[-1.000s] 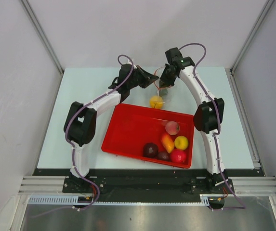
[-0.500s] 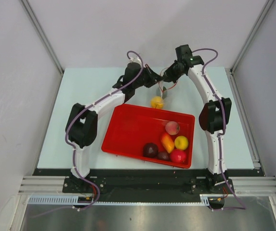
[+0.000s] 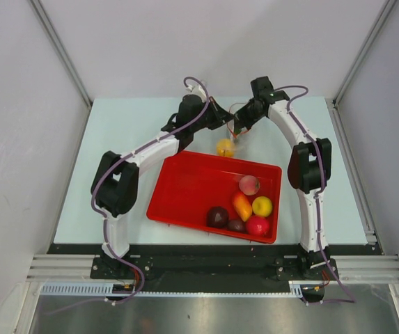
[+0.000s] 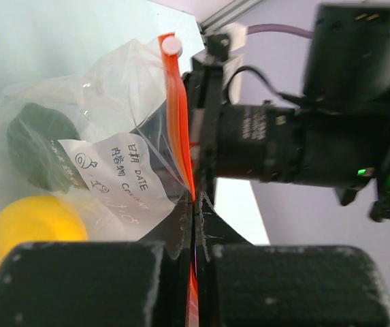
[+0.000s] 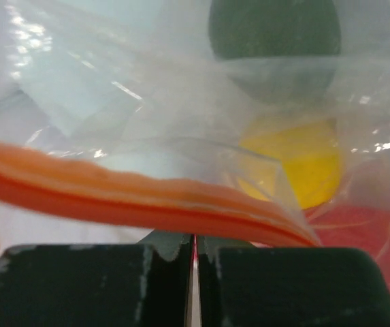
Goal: Open the zip-top bag and remove the fake food
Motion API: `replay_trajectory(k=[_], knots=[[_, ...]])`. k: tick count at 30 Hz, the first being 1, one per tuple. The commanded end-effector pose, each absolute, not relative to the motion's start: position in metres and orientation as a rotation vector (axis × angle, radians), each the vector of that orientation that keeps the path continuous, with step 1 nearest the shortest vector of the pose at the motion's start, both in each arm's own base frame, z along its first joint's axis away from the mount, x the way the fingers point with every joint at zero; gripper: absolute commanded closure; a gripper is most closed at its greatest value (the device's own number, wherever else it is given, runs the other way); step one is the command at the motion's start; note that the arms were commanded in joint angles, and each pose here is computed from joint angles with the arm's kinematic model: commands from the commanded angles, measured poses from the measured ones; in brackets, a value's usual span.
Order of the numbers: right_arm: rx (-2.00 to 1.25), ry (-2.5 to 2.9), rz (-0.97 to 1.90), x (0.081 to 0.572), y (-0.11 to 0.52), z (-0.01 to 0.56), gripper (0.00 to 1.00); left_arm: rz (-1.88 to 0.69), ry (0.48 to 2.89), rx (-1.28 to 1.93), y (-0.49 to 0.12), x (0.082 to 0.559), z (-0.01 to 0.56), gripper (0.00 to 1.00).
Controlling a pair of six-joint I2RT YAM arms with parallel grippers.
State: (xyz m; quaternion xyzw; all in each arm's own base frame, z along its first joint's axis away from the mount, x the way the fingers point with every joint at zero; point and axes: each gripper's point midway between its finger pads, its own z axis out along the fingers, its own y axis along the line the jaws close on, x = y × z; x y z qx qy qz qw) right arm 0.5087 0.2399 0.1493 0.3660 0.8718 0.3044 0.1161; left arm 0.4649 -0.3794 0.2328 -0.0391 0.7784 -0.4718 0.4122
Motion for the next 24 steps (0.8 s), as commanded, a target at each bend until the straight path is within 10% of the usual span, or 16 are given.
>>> replay_trajectory(k=[1,12,24], knots=[[0.825,2.577,0.886,0.506,0.246,0.147,0.96,-1.198,1.842,-0.073,-0.370,0.470,0.277,1.00],[0.297,2.696,0.699,0.489,0.249,0.113,0.45,-1.241,1.877,-0.172,-0.365,0.478,0.263,1.00],[0.200,2.815,0.672,0.464,0.248,0.078,0.31,-1.251,1.901,-0.182,-0.368,0.481,0.258,1.00]])
